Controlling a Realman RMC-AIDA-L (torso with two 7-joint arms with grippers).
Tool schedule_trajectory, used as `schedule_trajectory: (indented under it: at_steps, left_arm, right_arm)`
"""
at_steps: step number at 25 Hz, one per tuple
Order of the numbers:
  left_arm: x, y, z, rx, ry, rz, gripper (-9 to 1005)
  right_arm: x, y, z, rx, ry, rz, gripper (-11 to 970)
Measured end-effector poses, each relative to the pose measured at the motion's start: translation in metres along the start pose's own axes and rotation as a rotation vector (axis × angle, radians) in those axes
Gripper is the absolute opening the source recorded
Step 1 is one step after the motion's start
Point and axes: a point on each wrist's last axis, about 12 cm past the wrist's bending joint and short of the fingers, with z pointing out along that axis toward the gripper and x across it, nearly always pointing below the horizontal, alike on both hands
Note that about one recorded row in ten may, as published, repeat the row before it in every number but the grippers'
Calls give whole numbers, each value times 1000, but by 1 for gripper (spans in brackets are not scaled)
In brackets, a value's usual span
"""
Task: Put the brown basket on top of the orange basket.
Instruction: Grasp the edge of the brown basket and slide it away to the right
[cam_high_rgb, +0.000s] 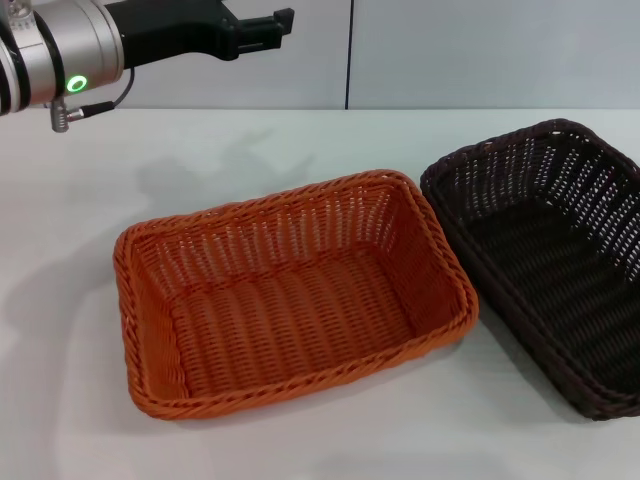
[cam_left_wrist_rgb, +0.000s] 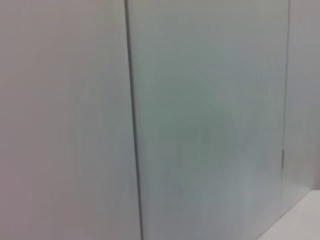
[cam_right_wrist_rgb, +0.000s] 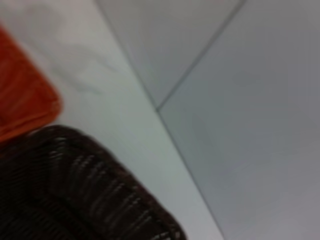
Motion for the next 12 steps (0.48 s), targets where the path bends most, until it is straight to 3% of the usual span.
schedule_trajectory:
  at_steps: [5, 12]
  left_arm:
    - [-6, 0, 4, -7, -13, 16, 849]
    - [-9, 1, 8, -16, -18, 28, 849]
  right_arm:
    - [8, 15, -5, -8, -16, 5, 693]
    - [10, 45, 4, -154, 19, -7, 692]
